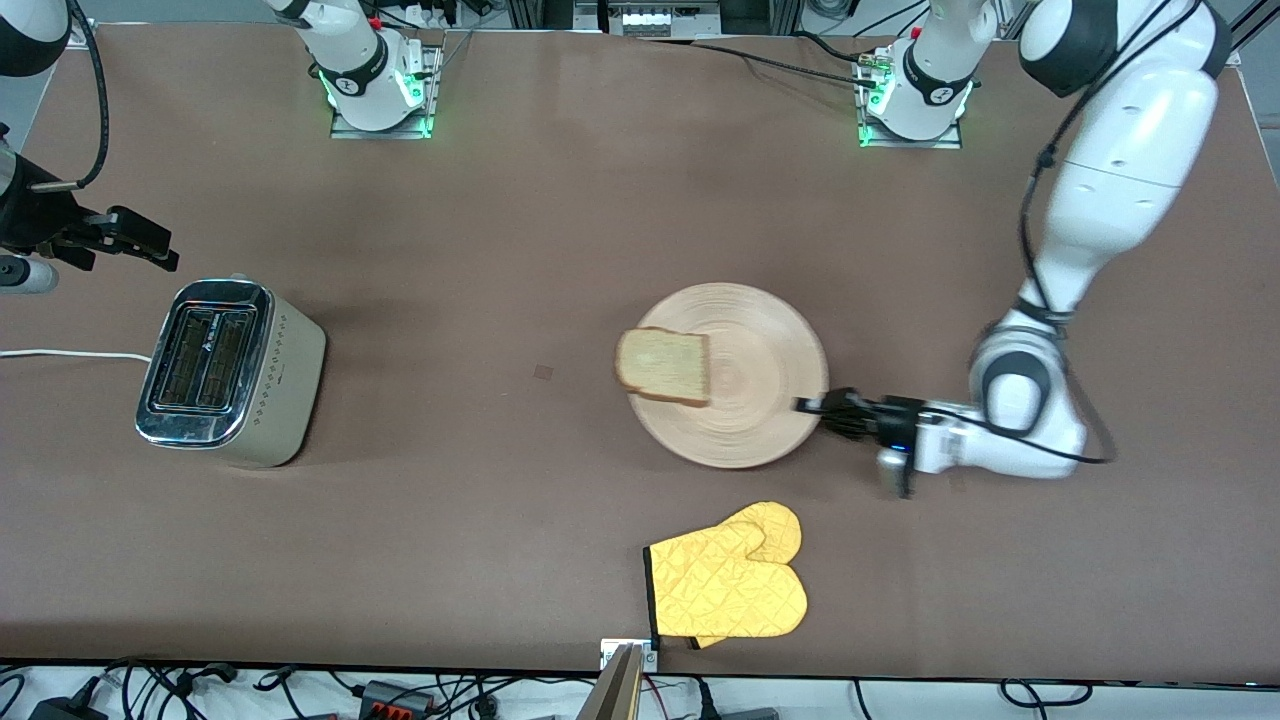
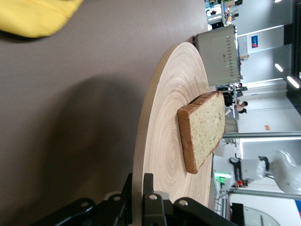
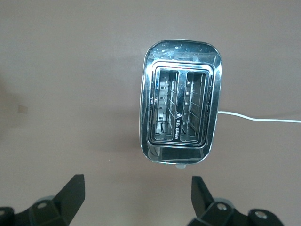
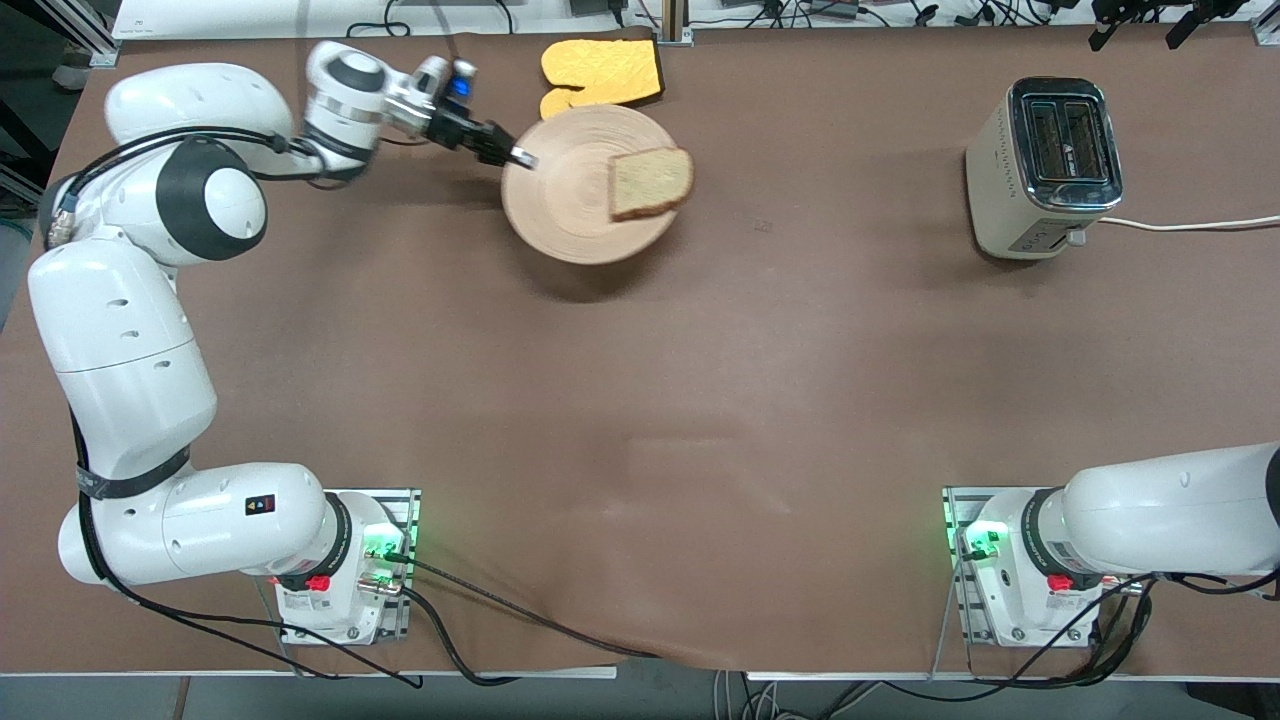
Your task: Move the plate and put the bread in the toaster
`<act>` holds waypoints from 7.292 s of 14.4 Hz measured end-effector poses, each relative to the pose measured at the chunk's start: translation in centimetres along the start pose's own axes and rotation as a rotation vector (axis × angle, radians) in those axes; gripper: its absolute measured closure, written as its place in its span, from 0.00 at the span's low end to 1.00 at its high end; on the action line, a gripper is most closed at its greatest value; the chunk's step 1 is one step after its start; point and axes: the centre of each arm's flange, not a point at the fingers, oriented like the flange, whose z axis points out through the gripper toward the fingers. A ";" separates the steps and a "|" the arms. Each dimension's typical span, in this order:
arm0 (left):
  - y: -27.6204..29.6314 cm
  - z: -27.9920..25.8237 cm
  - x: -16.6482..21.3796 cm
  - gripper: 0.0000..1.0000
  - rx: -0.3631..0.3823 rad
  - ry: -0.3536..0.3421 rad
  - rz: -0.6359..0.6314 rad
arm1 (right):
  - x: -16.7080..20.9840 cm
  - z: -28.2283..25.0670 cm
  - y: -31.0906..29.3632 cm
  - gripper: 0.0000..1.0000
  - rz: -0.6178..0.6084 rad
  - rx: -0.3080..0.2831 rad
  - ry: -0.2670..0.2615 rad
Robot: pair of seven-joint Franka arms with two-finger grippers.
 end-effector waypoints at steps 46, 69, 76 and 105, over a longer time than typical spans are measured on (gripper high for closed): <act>31.9 -25.0 -0.2 0.00 1.065 -0.391 -0.048 | 3.2 36.5 -25.3 0.00 0.053 0.505 -0.424; 38.8 -28.6 -8.5 0.00 1.186 0.051 -0.243 | 8.1 23.7 -21.3 0.91 -0.099 0.352 -0.315; 38.7 -29.5 -8.6 0.00 1.109 0.123 -0.296 | 10.1 12.6 -10.8 0.91 -0.134 -0.140 -0.259; 41.4 -29.7 -8.3 0.00 1.133 0.113 -0.275 | 8.3 11.9 -1.3 0.91 0.057 -0.285 -0.411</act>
